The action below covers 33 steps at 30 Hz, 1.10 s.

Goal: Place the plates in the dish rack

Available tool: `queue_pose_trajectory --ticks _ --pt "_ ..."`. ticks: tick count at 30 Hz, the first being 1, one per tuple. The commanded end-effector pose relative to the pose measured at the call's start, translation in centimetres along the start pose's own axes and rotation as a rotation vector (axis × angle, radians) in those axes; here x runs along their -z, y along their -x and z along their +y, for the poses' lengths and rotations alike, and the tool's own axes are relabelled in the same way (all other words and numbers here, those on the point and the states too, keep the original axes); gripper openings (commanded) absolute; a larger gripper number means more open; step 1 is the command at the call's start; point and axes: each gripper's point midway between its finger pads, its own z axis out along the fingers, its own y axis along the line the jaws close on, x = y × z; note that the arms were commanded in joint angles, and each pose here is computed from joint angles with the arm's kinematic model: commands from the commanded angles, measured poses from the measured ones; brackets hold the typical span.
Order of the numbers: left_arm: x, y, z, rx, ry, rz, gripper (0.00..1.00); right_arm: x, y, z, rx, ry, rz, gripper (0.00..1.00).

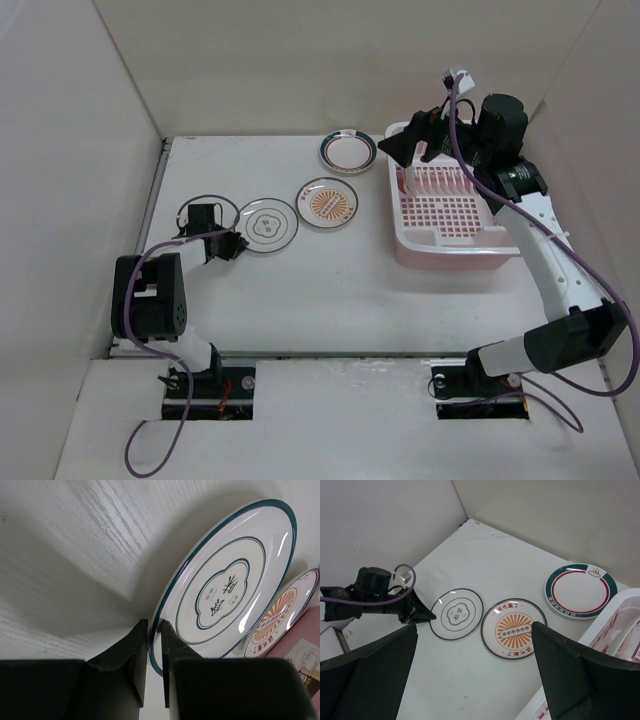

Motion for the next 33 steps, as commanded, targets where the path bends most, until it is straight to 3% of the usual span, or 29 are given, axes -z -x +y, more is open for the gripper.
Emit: queue_pose_trajectory --ticks 1,5,7,13,17,20,28,33 --pt "0.5 1.2 0.7 0.003 0.062 -0.061 0.00 0.7 2.4 1.2 0.058 0.014 -0.062 1.00" --pt "3.7 3.3 -2.2 -0.029 0.000 -0.154 0.00 -0.1 2.2 1.2 0.075 -0.001 -0.042 1.00" --pt "5.5 4.6 -3.6 -0.044 -0.025 -0.213 0.00 -1.1 0.6 1.0 0.122 -0.024 0.032 1.00" --pt "12.7 6.8 -10.3 -0.172 -0.173 -0.286 0.00 -5.3 -3.2 5.8 0.344 -0.012 0.183 1.00" --pt "14.7 6.2 -12.1 -0.191 -0.152 -0.214 0.00 -8.0 -6.7 10.2 0.580 0.022 0.254 1.00" --pt "15.7 5.3 -13.1 -0.196 -0.166 -0.147 0.00 -9.8 -9.1 13.0 0.721 0.060 0.293 0.93" --pt "18.4 0.8 -15.8 -0.158 -0.313 0.108 0.00 -11.5 -9.9 14.1 0.851 0.049 0.276 0.87" --pt "21.2 0.1 -17.8 -0.155 -0.398 0.130 0.00 -12.3 -10.8 13.3 0.877 0.026 0.300 0.87"
